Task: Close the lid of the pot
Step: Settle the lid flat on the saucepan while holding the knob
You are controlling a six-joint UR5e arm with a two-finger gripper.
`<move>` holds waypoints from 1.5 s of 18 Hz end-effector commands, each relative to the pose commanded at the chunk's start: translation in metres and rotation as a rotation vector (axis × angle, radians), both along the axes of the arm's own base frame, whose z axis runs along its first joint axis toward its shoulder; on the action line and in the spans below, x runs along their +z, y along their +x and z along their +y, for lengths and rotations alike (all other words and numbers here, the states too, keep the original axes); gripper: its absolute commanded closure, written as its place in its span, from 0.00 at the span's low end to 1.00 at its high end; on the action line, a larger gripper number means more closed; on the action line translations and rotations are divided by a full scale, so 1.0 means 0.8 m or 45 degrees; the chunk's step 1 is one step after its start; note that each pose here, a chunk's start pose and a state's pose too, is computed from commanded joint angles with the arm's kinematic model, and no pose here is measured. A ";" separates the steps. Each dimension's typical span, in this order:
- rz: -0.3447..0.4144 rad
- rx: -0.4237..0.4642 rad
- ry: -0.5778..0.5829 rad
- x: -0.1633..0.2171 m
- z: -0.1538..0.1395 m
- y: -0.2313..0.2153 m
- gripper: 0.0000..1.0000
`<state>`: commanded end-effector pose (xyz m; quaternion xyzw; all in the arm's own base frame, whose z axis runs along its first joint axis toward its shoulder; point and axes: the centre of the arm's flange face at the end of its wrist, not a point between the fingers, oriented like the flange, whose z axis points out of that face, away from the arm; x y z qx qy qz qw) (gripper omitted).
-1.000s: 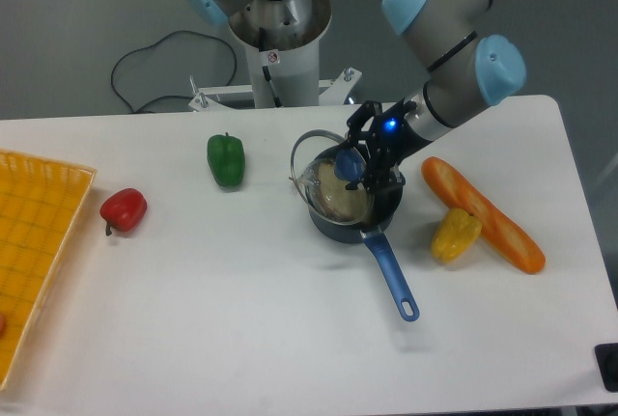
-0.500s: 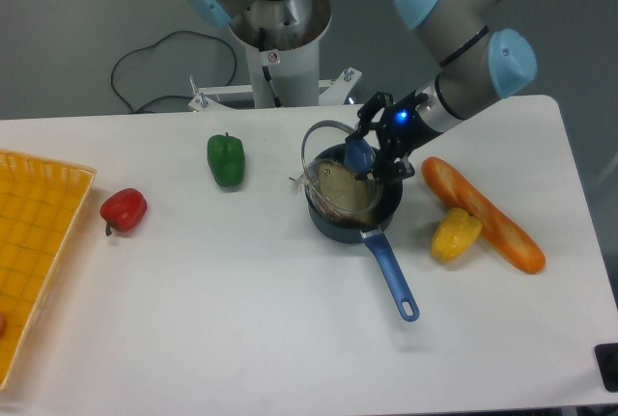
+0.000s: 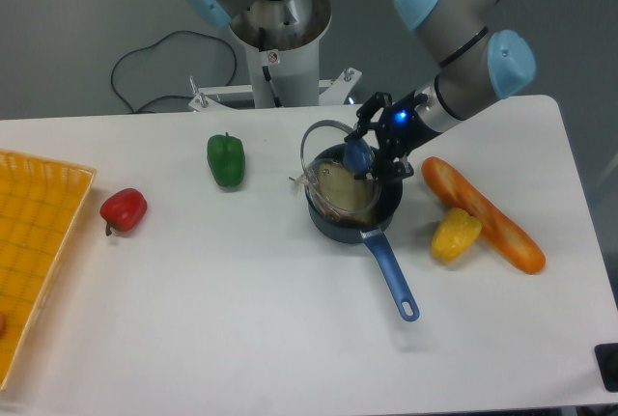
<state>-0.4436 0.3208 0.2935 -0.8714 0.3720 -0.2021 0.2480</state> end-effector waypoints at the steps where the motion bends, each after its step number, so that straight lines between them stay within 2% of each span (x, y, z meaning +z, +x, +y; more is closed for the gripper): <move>1: -0.001 0.002 -0.001 0.000 0.000 0.000 0.44; 13: -0.003 -0.011 0.000 -0.009 0.004 -0.003 0.40; 27: -0.015 -0.012 -0.010 -0.013 0.010 -0.002 0.40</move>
